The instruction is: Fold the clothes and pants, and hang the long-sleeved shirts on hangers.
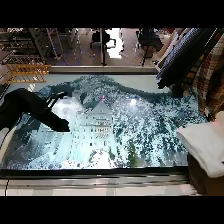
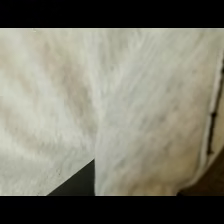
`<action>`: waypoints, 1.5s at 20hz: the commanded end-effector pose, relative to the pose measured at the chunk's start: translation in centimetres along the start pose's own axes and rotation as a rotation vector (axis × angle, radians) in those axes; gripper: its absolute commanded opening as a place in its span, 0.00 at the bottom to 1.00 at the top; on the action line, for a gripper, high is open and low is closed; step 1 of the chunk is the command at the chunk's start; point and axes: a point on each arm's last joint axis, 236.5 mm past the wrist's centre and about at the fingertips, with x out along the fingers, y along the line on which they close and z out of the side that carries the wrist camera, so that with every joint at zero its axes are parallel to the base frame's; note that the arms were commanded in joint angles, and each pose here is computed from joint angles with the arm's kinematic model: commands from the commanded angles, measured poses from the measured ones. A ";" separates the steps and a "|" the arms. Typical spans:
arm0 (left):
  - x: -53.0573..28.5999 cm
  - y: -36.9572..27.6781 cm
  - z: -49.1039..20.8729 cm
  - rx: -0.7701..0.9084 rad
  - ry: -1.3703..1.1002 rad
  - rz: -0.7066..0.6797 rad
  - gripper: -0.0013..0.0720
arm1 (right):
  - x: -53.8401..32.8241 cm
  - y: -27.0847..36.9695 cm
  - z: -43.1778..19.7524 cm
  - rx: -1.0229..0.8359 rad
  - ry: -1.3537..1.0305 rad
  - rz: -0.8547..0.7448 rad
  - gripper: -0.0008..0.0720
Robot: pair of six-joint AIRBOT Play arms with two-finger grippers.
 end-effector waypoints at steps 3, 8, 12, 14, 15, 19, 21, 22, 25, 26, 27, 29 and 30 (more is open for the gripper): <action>0.2 -0.1 -0.2 0.002 0.015 -0.006 0.04 | -1.1 -9.3 -3.2 0.071 0.108 -0.365 0.90; -1.3 4.5 -3.8 -0.034 0.147 0.179 0.04 | -6.7 -3.7 -1.8 -0.035 0.144 -0.324 0.96; -7.5 13.3 -6.8 -0.245 0.143 0.611 0.04 | -6.4 12.2 -3.3 -0.316 0.151 0.028 0.87; -12.4 16.5 -7.5 -0.356 0.019 0.786 0.04 | -4.0 18.7 -7.3 -0.516 0.197 0.124 0.86; -14.6 17.5 -7.2 -0.381 -0.078 0.831 0.04 | -2.6 20.7 -9.5 -0.644 0.212 0.136 0.86; -23.5 20.9 -4.5 -0.499 -0.545 0.965 0.04 | 3.1 26.2 -14.5 -1.052 0.072 0.077 0.74; -24.3 21.7 -5.2 -0.537 -0.569 0.977 0.04 | 3.7 29.6 -14.9 -1.206 -0.082 0.093 0.22; -24.4 21.8 -5.4 -0.544 -0.568 0.979 0.04 | 3.6 31.4 -15.0 -1.258 -0.151 0.122 0.06; -24.4 21.8 -5.4 -0.544 -0.568 0.979 0.04 | 2.6 35.3 -14.6 -1.279 -0.298 0.227 0.07; -24.4 21.8 -5.4 -0.544 -0.568 0.979 0.04 | 2.4 35.9 -14.5 -1.270 -0.318 0.247 0.12; -24.4 21.8 -5.4 -0.544 -0.569 0.978 0.04 | 2.3 36.2 -14.4 -1.268 -0.332 0.255 0.12; -24.4 21.8 -5.4 -0.544 -0.568 0.979 0.04 | 2.1 36.5 -14.2 -1.266 -0.349 0.263 0.12; -24.4 21.8 -5.4 -0.544 -0.568 0.979 0.04 | 2.1 36.5 -14.2 -1.266 -0.351 0.264 0.12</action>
